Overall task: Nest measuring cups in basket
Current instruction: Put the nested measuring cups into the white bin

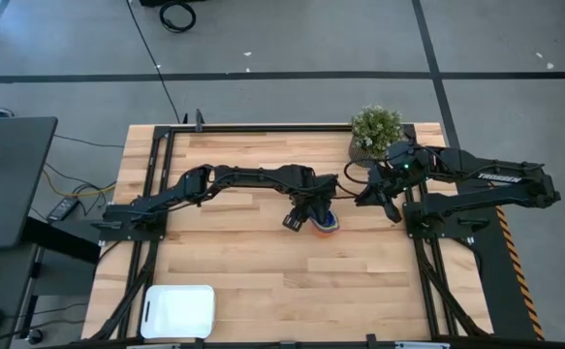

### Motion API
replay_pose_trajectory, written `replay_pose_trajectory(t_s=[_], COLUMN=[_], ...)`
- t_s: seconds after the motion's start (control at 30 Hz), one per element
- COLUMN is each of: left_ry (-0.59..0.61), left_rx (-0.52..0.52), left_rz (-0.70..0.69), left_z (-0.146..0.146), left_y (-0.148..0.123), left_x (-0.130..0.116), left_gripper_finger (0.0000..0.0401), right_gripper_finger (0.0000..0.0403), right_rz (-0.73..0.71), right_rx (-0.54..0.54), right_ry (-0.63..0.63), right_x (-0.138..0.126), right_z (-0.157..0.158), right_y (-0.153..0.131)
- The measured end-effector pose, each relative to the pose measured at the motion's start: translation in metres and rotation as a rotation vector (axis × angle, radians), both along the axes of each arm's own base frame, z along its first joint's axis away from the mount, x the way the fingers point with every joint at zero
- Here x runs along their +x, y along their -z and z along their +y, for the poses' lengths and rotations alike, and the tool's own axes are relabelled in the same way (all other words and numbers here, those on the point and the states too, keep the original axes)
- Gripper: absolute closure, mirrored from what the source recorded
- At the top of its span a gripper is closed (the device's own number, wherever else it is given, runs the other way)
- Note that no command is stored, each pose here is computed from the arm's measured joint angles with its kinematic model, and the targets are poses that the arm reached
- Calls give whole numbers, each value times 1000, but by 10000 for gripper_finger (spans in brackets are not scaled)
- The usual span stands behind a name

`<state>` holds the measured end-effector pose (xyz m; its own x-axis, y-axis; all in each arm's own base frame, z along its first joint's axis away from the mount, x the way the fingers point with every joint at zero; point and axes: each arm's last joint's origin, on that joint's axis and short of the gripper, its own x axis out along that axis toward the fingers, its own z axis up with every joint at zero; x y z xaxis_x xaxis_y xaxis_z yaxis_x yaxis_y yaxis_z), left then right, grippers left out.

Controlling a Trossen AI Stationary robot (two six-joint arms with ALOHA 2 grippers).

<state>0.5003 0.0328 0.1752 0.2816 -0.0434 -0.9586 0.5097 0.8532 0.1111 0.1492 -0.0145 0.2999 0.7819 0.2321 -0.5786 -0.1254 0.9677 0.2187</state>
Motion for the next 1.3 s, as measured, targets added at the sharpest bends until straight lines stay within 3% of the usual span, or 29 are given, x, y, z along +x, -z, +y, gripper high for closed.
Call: replay_pose_trajectory(t_s=[0.5,0.77,1.3], left_ry=[-3,-3,34], left_rx=[15,18,-19], left_rz=[25,-7,0], left_z=[0,0,-2], left_y=[-1,-20,-18], left_x=[-3,-7,-7], left_gripper_finger=[230,230,230], right_gripper_finger=[346,346,346], right_rz=[-62,-26,-7], right_rx=[-14,-19,-1], right_ry=[11,30,42], right_x=[-29,-31,-32], right_z=[5,4,4], right_y=[-10,-7,-6])
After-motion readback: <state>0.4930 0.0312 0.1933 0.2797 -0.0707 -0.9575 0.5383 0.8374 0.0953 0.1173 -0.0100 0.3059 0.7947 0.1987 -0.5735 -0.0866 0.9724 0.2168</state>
